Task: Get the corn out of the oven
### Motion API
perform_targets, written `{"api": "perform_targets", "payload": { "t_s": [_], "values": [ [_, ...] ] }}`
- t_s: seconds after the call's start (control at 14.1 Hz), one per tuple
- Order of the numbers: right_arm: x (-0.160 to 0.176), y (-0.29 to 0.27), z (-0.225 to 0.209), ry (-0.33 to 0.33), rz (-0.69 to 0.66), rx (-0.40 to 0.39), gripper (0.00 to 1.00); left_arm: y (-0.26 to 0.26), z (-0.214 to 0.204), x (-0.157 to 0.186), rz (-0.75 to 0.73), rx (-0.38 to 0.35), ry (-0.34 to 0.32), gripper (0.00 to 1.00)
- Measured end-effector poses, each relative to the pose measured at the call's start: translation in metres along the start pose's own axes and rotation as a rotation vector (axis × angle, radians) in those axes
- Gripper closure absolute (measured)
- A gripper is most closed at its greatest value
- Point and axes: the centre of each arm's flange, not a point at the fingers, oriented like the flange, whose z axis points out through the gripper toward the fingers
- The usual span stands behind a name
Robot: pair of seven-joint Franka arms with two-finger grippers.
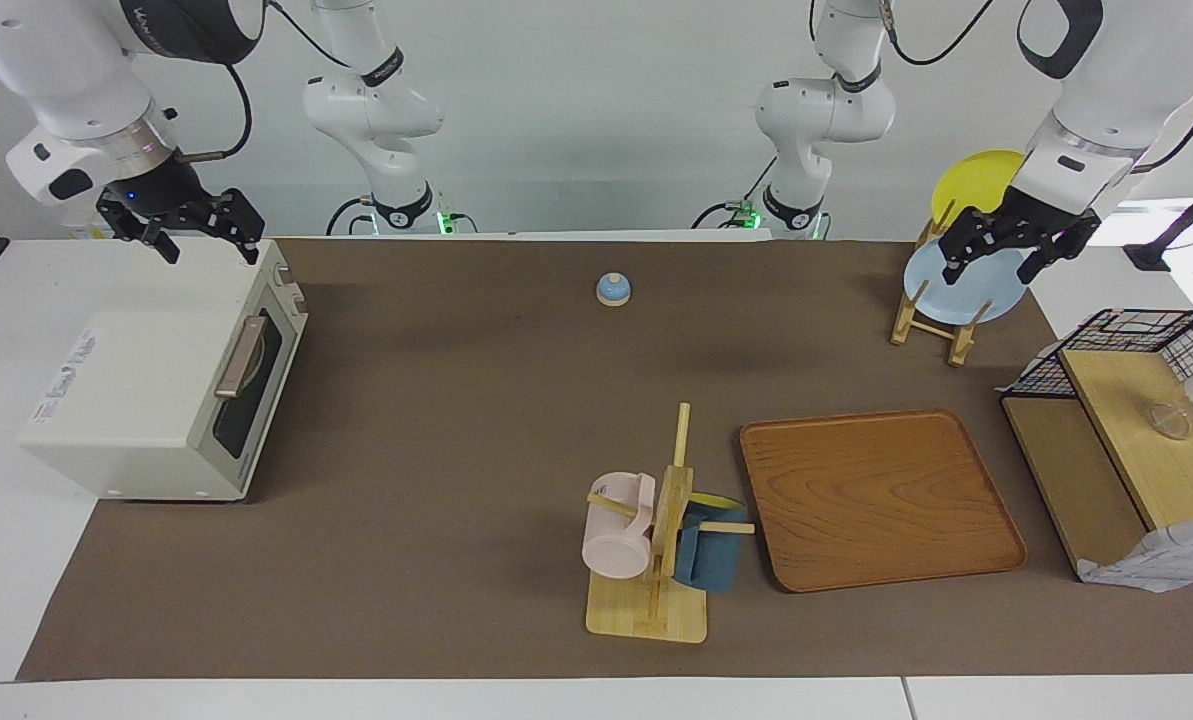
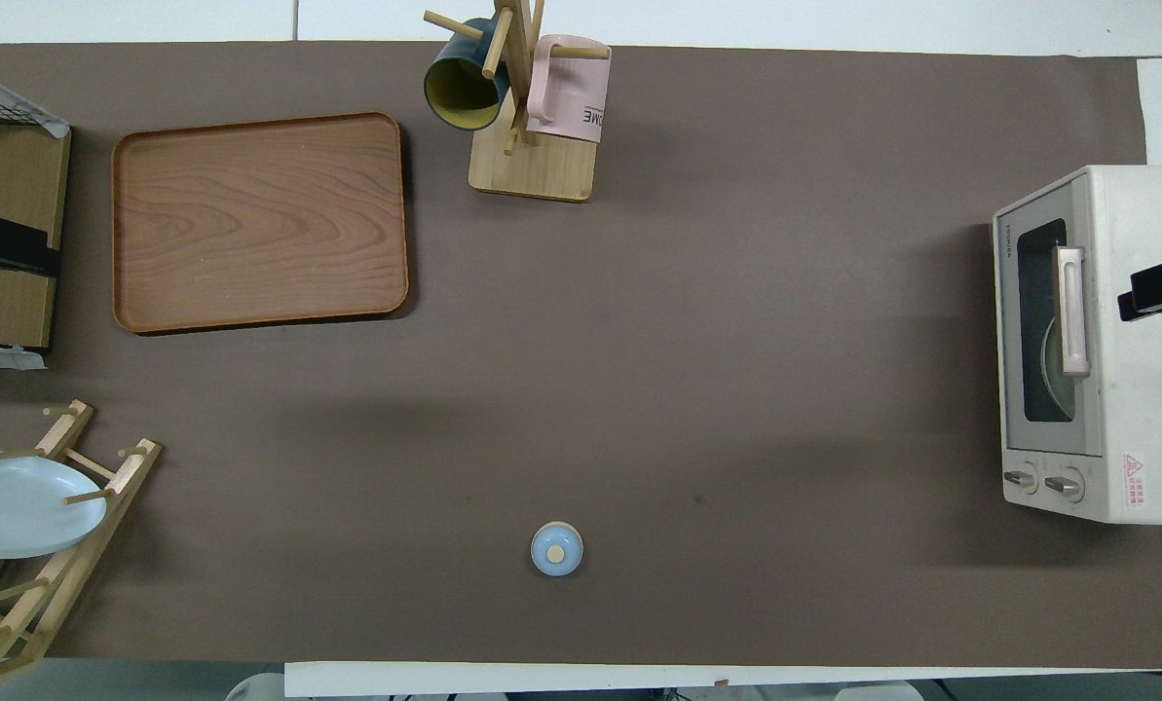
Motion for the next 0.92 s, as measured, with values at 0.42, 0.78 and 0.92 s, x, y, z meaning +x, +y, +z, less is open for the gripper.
{"api": "perform_targets", "payload": {
  "t_s": [0.42,0.78,0.92],
  "values": [
    [0.002,0.0,0.003,0.009,-0.001,-0.001,0.02,0.0,0.0,0.0,0.0,0.0,0.0,0.0],
    [0.022,0.006,0.024,0.093,-0.097,-0.021,0.58,0.0,0.0,0.0,0.0,0.0,0.0,0.0],
    [0.035,0.013,0.063,0.063,-0.103,-0.031,0.77,0.0,0.0,0.0,0.0,0.0,0.0,0.0]
  ]
}}
